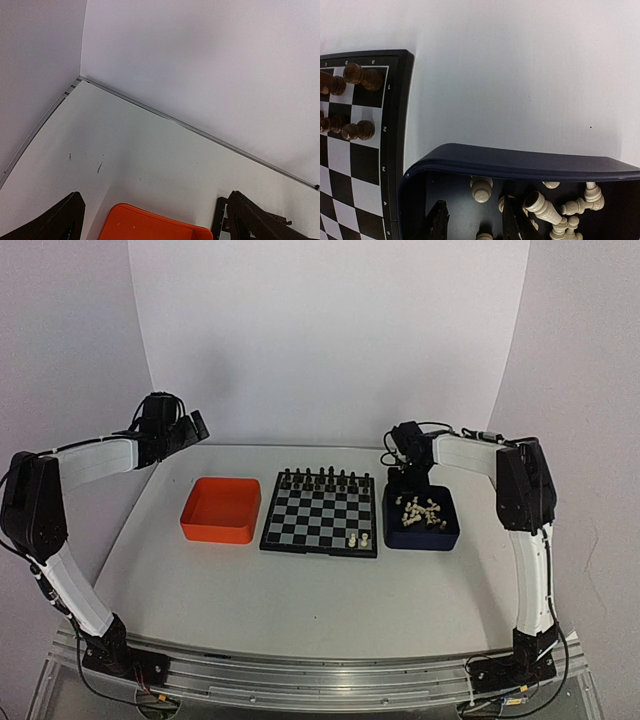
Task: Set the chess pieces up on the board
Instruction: Pick up the chess piece from the storage box.
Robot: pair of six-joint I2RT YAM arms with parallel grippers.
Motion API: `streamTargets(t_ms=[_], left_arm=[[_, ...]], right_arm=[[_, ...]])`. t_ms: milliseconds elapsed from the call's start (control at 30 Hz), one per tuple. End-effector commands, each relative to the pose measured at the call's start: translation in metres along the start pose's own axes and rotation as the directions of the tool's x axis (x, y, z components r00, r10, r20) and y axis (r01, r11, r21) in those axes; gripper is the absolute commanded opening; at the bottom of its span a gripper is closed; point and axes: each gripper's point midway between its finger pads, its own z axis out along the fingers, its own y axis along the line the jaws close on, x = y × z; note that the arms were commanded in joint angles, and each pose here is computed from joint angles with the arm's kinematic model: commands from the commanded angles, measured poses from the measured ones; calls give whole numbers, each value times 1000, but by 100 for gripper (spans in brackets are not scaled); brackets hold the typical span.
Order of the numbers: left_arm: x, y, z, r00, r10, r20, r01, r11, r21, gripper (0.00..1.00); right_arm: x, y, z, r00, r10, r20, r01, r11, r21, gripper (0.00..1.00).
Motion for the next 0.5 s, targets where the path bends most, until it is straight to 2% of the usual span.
streamTargets(t_ms=[0,467], left_arm=[[-18,-8,0,999,-27,36,27,1000,12,100],[-17,-7,-1,999,-32,32,32,999,9,100]], right_arm=[[-17,-3,3,999,2,50,-3,1000,14,34],[-19,-6,10,998,2,62,-3,1000,28,22]])
